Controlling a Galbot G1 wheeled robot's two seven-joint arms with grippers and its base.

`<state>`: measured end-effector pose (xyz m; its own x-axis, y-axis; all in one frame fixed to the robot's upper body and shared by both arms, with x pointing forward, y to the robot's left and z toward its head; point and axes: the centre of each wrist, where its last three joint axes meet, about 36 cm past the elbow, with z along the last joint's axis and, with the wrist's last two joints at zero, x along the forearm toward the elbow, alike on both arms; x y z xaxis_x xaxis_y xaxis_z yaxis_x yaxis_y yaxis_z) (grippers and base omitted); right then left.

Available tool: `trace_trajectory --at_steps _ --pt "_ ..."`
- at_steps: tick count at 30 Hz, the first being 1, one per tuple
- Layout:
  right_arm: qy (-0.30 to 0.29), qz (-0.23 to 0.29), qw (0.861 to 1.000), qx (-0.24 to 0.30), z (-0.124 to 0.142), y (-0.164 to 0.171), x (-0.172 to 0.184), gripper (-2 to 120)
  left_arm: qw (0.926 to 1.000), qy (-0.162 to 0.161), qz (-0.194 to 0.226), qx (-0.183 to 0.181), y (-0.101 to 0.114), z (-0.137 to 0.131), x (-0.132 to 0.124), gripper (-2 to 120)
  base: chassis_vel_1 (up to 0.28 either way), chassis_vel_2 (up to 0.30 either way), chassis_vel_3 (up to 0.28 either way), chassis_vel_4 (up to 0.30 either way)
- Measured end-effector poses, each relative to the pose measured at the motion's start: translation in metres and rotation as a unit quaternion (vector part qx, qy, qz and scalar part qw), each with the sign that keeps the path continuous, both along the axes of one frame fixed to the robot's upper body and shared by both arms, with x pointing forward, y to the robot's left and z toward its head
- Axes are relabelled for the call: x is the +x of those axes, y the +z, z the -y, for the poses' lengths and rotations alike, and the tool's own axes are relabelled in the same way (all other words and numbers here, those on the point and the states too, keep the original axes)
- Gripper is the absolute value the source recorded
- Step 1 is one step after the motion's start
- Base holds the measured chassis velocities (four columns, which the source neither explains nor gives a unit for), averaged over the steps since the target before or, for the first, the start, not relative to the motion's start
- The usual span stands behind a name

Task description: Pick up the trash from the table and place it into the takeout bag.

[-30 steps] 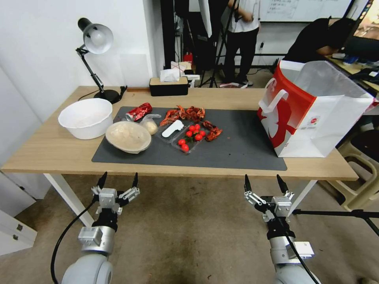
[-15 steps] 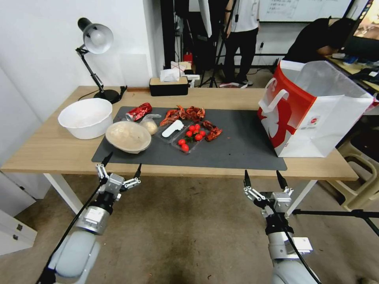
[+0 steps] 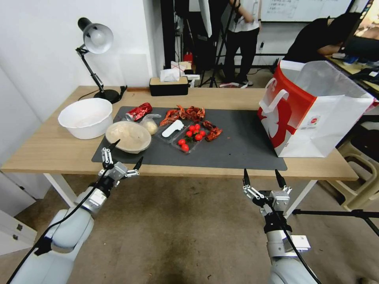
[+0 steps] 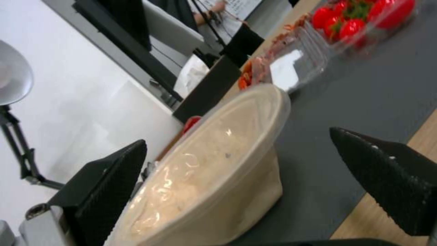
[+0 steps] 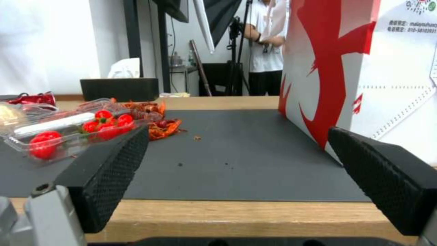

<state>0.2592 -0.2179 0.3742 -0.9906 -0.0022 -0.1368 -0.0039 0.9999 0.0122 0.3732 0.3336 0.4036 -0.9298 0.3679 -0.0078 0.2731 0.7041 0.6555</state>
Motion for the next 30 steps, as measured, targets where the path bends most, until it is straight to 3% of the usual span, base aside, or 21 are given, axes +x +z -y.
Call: trace_trajectory --at_steps 11,17,19,21,26,28,30 --pt "-0.004 -0.001 1.000 0.003 -0.001 -0.002 0.001 96 0.9994 -0.015 -0.011 0.030 -0.005 -0.011 0.022 95 0.000 0.000 0.000 0.000" --pt "-0.007 -0.003 1.000 0.005 -0.003 -0.004 0.002 94 0.9976 -0.029 -0.020 0.059 -0.002 -0.023 0.038 70 0.000 0.000 0.000 0.000" --pt "-0.008 -0.003 1.000 0.005 -0.003 -0.005 0.002 94 0.9970 -0.033 -0.022 0.067 0.000 -0.027 0.041 68 0.000 0.000 0.000 0.000" --pt "-0.010 -0.004 1.000 0.007 -0.004 -0.007 0.002 93 0.9952 -0.042 -0.025 0.085 0.006 -0.034 0.049 54 0.000 0.000 0.000 0.000" --pt "-0.011 -0.005 1.000 0.008 -0.004 -0.008 0.002 92 0.9934 -0.054 -0.035 0.096 0.007 -0.037 0.053 41 0.000 0.000 0.000 0.000" --pt "-0.013 -0.002 1.000 0.007 -0.004 -0.008 0.004 91 0.9914 -0.068 -0.039 0.105 0.008 -0.037 0.055 28 0.000 0.000 0.000 0.000" --pt "-0.013 -0.002 1.000 0.007 -0.004 -0.008 0.004 90 0.9903 -0.075 -0.039 0.110 0.011 -0.038 0.056 23 0.000 0.000 0.000 0.000"
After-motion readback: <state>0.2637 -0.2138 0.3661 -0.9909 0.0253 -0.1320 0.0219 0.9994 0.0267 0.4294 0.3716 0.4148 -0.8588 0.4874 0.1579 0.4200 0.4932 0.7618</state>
